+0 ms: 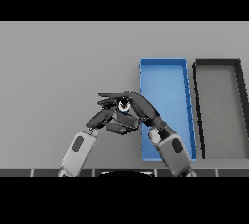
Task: Pick up the blue pipe and place it into the blue bin.
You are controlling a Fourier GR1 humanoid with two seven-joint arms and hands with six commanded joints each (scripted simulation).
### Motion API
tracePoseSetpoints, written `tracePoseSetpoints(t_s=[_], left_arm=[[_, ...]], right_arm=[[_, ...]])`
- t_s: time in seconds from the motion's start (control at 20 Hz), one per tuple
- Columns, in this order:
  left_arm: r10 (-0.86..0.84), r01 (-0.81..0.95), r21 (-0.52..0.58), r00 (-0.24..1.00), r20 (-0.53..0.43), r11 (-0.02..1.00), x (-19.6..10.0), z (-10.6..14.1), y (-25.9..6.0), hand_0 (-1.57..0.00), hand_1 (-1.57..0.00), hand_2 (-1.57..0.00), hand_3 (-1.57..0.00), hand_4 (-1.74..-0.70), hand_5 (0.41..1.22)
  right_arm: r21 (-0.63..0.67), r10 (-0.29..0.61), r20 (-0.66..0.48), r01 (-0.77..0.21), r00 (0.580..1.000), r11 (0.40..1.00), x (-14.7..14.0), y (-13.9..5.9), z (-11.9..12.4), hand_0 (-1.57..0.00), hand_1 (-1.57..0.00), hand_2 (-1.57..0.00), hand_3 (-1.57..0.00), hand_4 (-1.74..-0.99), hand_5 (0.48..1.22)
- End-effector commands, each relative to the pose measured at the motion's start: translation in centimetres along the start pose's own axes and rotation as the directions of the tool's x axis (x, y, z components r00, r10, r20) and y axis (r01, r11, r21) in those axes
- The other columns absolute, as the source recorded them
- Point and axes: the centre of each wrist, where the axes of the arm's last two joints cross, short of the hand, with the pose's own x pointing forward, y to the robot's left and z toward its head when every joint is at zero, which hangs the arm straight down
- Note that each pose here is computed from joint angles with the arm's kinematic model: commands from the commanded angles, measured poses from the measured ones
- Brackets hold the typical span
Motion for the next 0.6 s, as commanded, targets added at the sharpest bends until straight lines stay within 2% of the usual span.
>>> tracePoseSetpoints(t_s=[0.0, 0.15, 0.3, 0.4, 0.55], left_arm=[[0.001, -0.001, 0.002, 1.000, -0.012, 1.000, 0.0, -0.3, -0.1, -0.02, -0.01, -0.01, -0.01, -0.91, 0.470], [0.000, 0.000, 0.003, 1.000, -0.016, 1.000, 0.1, -0.4, 0.1, -0.01, -0.01, -0.01, -0.01, -0.91, 0.450], [0.009, -0.009, -0.006, 1.000, -0.027, 1.000, 0.2, -0.6, -0.1, 0.00, 0.00, 0.00, 0.00, -0.91, 0.437], [0.001, -0.001, -0.003, 0.999, -0.040, 1.000, -0.1, -0.3, 0.2, 0.00, 0.00, 0.00, 0.00, -0.90, 0.433], [-0.009, 0.009, 0.000, 0.999, -0.037, 1.000, 0.4, -0.1, 0.4, 0.00, 0.00, 0.00, 0.00, -0.89, 0.428]], right_arm=[[-0.006, -0.031, 0.007, 0.031, 0.999, 0.999, 1.0, -0.3, -0.2, -1.57, -1.57, -1.57, -1.57, -1.741, 1.221], [-0.012, -0.065, 0.040, 0.065, 0.997, 0.998, 3.1, -2.4, -1.0, -1.57, -1.57, -1.57, -1.57, -1.741, 1.221], [-0.006, -0.054, 0.139, 0.055, 0.989, 0.998, 7.1, -5.2, -1.9, -1.57, -1.57, -1.57, -1.57, -1.741, 1.221], [-0.112, -0.004, 0.195, 0.026, 0.981, 0.993, 9.5, -6.9, -1.8, -1.57, -1.57, -1.57, -1.57, -1.741, 1.221], [-0.279, 0.071, 0.178, -0.019, 0.982, 0.960, 11.4, -10.7, -1.5, -1.57, -1.57, -1.57, -1.57, -1.741, 1.221]])
